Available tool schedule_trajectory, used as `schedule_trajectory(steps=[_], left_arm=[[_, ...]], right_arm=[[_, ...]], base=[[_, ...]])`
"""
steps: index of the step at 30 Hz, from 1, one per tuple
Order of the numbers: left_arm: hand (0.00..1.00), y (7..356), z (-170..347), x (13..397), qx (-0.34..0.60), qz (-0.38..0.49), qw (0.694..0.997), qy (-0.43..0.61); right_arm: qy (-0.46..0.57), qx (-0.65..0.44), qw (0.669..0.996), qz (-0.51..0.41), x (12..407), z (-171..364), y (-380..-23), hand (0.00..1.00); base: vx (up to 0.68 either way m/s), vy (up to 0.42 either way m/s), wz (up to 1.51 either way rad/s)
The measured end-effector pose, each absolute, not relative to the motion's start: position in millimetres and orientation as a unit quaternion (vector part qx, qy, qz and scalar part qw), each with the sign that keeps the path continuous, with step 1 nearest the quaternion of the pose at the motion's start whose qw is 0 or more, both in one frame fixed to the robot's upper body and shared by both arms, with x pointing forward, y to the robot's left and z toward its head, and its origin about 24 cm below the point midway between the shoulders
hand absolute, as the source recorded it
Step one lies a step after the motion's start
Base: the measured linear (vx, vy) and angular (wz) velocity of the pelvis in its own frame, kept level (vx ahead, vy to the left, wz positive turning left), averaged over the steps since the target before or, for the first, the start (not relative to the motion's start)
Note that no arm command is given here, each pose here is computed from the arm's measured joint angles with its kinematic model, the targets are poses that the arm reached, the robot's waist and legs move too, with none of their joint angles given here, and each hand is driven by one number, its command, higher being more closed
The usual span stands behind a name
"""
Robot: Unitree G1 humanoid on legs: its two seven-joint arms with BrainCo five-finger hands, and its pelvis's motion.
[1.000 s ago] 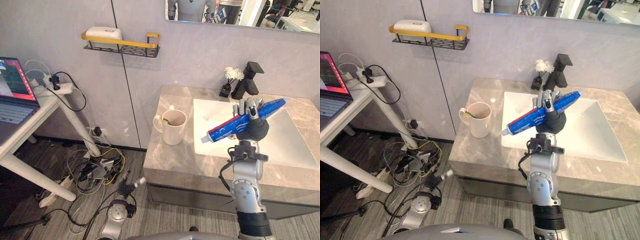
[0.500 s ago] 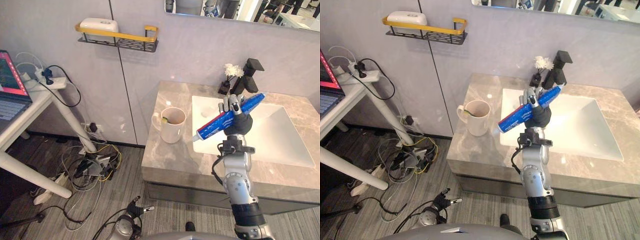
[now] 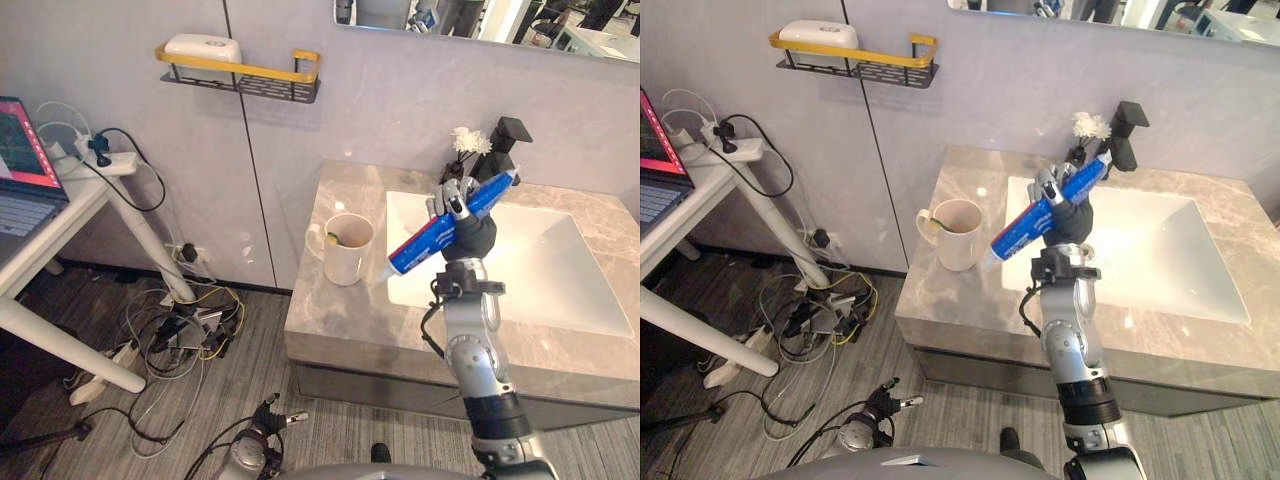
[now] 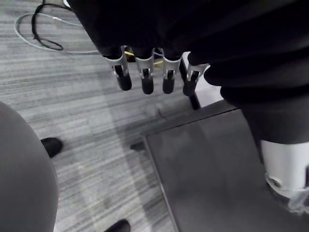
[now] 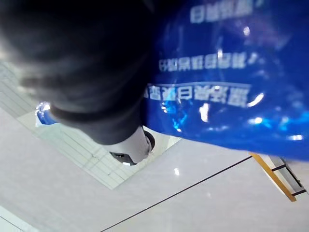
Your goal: Organize washtable
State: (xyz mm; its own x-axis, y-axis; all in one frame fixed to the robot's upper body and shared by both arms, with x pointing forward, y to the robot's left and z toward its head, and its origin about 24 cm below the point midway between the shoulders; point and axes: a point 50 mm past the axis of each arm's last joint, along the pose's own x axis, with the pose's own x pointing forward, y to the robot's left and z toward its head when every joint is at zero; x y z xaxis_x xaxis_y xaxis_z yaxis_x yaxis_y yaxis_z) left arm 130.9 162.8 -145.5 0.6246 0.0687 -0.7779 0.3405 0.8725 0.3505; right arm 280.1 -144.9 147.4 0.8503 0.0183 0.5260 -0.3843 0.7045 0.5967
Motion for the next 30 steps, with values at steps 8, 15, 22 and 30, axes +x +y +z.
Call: schedule_trajectory(steps=[8, 15, 22, 30], left_arm=[[0.0, 165, -147, 130, 0.239, -0.074, 0.867, 0.432], [0.0, 166, -147, 130, 0.238, -0.072, 0.866, 0.434], [0.0, 168, -147, 129, 0.239, -0.068, 0.866, 0.435], [0.0, 169, -147, 130, 0.237, -0.065, 0.866, 0.435]], right_arm=[[-0.254, 0.336, 0.9, 0.118, 282, 152, -147, 1.0], [-0.264, 0.315, 0.903, 0.126, 285, 158, -144, 1.0], [-0.258, 0.273, 0.914, 0.154, 297, 167, -134, 1.0], [-0.247, 0.207, 0.931, 0.171, 310, 171, -126, 1.0]], base=[[0.0, 0.0, 0.0], [0.0, 0.0, 0.0], [0.0, 0.0, 0.0], [0.0, 0.0, 0.0]])
